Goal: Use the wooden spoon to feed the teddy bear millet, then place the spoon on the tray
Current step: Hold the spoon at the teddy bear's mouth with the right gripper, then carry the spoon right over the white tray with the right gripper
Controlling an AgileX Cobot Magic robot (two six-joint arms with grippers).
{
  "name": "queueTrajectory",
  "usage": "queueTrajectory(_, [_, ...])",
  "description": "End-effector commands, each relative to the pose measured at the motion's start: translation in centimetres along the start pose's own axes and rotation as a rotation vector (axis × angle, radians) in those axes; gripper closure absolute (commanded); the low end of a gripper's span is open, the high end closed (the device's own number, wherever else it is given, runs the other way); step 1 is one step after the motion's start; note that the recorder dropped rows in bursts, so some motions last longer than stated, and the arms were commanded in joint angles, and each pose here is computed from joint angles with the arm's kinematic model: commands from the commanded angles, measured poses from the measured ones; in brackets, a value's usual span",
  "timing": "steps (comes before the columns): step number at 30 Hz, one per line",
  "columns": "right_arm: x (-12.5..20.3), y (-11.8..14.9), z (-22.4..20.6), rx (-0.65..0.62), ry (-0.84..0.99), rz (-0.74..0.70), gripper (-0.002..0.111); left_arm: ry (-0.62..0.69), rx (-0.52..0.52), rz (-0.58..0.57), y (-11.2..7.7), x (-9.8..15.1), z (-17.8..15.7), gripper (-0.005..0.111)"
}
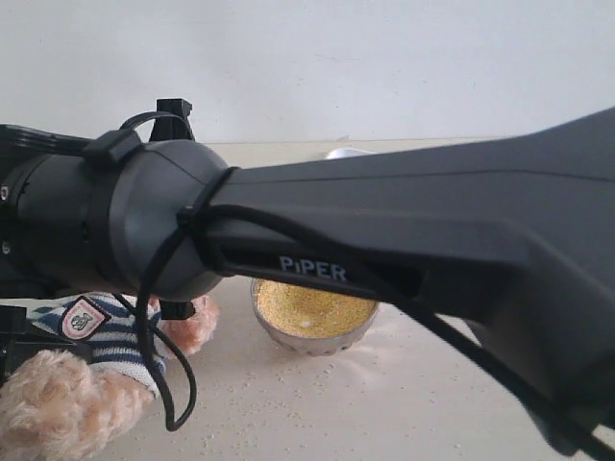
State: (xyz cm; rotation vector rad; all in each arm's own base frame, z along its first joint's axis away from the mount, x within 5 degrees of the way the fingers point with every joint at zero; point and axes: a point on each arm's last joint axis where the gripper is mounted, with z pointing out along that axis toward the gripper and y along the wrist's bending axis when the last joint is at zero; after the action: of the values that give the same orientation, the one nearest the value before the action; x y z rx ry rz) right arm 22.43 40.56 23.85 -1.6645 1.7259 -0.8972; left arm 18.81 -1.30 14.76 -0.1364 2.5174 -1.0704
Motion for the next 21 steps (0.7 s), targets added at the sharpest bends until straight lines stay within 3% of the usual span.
queueTrajectory(1, [0.2,-0.3,-0.6,-0.016,-0.008,0.048,0.108,-0.009,0.015,0.008,-0.3,0.1,-0.2,0.102])
queueTrajectory(5, [0.5,-0.8,-1.0,-0.020,-0.017,0.074,0.108,-0.009,0.015,0.008,-0.3,0.1,-0.2,0.102])
queueTrajectory(12, [2.4,-3.3,-2.4,-0.129,-0.034,0.361,0.108,-0.009,0.015,0.008,-0.3,0.1,-0.2,0.102])
queueTrajectory(15, [3.6,-4.4,-2.6,-0.193,-0.032,0.443,0.108,-0.009,0.015,0.008,-0.3,0.1,-0.2,0.102])
queueTrajectory(21, [7.9,-5.7,-3.3,-0.197,0.017,0.570,0.108,-0.009,0.015,0.008,-0.3,0.1,-0.2,0.102])
